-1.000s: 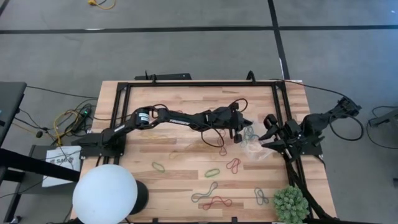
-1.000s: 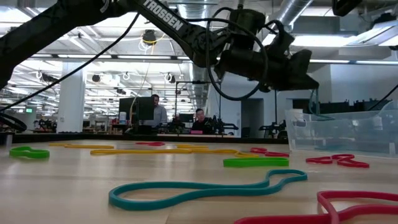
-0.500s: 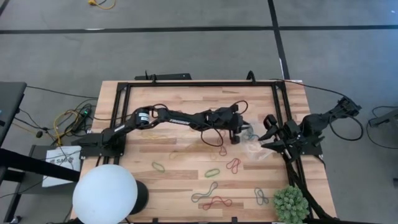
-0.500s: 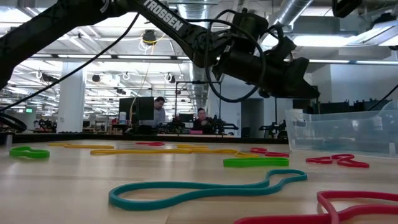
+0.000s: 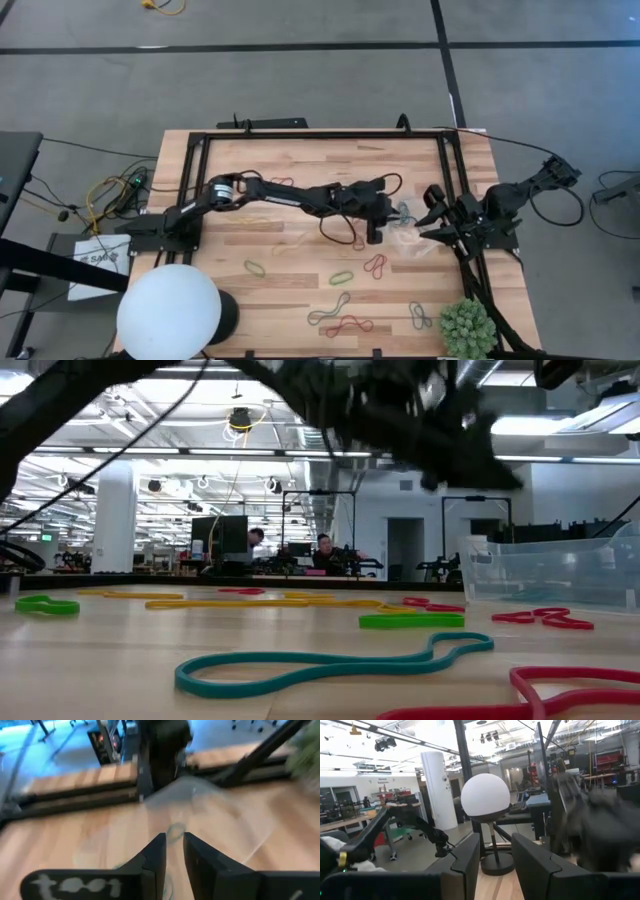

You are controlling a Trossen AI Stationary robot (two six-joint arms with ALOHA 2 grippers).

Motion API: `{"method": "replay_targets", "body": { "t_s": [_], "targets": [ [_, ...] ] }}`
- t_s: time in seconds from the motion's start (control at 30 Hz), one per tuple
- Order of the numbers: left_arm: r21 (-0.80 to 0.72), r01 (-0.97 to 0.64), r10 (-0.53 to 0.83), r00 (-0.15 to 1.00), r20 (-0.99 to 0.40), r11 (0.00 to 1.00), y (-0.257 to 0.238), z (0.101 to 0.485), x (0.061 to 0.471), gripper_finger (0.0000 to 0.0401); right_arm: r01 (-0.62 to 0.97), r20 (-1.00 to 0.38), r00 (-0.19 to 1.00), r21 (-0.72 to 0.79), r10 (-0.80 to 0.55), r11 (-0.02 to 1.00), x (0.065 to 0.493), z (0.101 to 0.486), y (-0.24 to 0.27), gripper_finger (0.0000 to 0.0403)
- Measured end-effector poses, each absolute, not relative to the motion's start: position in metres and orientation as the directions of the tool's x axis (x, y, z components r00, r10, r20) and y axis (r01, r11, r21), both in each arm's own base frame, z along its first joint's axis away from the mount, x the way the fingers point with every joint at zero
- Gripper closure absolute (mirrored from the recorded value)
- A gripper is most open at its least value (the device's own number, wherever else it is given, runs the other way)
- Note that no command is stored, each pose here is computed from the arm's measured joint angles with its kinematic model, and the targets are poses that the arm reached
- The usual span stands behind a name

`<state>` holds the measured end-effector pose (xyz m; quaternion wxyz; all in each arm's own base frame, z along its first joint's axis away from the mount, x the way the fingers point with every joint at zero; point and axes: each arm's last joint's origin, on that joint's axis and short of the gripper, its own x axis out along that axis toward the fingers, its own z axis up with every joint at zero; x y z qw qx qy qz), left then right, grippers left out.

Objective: Pick and place items into bin
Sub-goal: Put the blue rubber band into the transparent bin

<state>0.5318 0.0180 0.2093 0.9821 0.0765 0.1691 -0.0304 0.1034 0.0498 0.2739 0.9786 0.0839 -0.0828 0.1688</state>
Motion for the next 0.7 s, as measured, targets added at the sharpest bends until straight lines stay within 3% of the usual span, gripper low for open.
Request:
{"method": "replay_targets", "body": {
  "t_s": [0.17,0.33,0.47,0.7],
  "targets": [
    [0.158,0.105,-0.041,0.93,-0.364,0.982,0.013,0.27,0.505,0.0355,-0.346,0.154,0.935,0.191,0.32,0.919,0.104,0.27,0.05,0.0295],
    [0.118,0.122,-0.043,0.851,-0.523,0.985,0.01,0.325,0.452,0.036,-0.337,0.094,0.941,0.268,0.324,0.902,0.105,0.264,0.051,0.0295],
    [0.089,0.141,-0.053,0.769,-0.637,0.986,0.005,0.355,0.408,0.036,-0.321,0.036,0.945,0.297,0.326,0.899,0.105,0.259,0.051,0.0295],
    [0.064,0.159,-0.076,0.741,-0.667,0.985,-0.027,0.399,0.347,0.036,-0.313,0.012,0.946,0.294,0.324,0.903,0.105,0.256,0.051,0.0295]
  ]
}}
